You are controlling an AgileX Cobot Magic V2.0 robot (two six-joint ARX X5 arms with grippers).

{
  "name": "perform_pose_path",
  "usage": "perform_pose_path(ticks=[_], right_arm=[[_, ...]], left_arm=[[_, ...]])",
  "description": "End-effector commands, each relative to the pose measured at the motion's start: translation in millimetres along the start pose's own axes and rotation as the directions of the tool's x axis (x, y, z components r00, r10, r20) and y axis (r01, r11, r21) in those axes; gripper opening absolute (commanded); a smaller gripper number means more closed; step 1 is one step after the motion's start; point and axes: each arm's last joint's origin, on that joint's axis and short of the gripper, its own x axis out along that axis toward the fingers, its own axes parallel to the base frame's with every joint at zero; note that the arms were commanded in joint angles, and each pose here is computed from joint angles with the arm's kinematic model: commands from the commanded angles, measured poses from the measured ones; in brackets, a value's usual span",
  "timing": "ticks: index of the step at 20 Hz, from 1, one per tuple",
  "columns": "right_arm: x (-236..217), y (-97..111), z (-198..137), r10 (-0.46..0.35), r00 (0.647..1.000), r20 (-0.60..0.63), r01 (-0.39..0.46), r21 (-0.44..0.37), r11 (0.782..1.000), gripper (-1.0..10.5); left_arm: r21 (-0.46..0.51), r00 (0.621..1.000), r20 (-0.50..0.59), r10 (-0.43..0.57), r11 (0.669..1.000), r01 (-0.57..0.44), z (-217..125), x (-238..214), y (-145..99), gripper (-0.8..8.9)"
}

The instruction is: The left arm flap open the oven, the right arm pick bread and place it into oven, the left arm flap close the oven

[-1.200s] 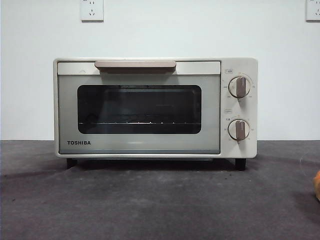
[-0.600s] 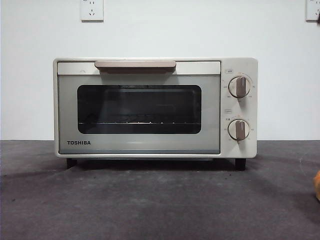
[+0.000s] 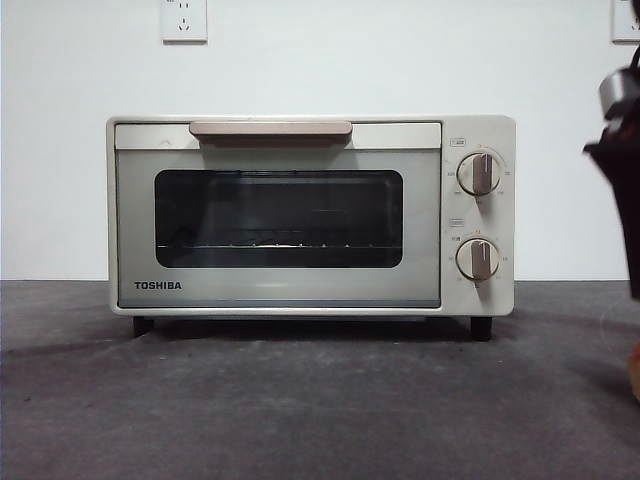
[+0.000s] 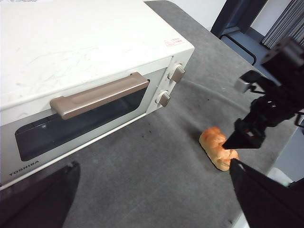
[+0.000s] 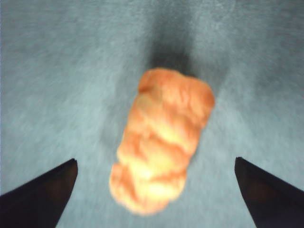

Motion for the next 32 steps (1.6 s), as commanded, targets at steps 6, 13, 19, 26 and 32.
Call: perform_pose_path(ticks=[6, 13, 19, 26, 32], right_arm=[[35.7, 1.4, 21.0, -0.024, 0.998, -0.064, 0.025, 0.021, 0.999, 5.4], [57.8, -0.3, 24.2, -0.045, 0.986, -0.159, 0.048, 0.019, 0.999, 3.3], [53.1, 0.0, 20.5, -0.042, 0.983, -0.177, 0.042, -0.003, 0.999, 1.5], [-18.8, 7.8, -6.5, 0.185, 0.982, 0.026, -0.184, -0.048, 0.982, 1.5], [-84.9, 6.6, -56.9, 0.421, 0.857, 0.298, -0.368, -0.218, 0.904, 1.5]], left_arm=[[0.027, 1.000, 0.013, 0.024, 0.999, -0.025, 5.0, -2.2, -1.4, 5.00], [0.026, 1.000, 0.012, 0.024, 0.999, -0.025, 4.9, -2.2, -1.4, 5.00], [0.023, 0.998, 0.011, 0.057, 0.998, -0.058, 4.6, -2.2, -0.4, 4.99], [0.000, 0.996, -0.031, 0.089, 0.996, -0.089, 3.6, 6.1, 4.6, 3.88], [-0.033, 0.990, -0.128, 0.064, 0.997, -0.069, 7.5, 35.3, 15.7, 0.25]])
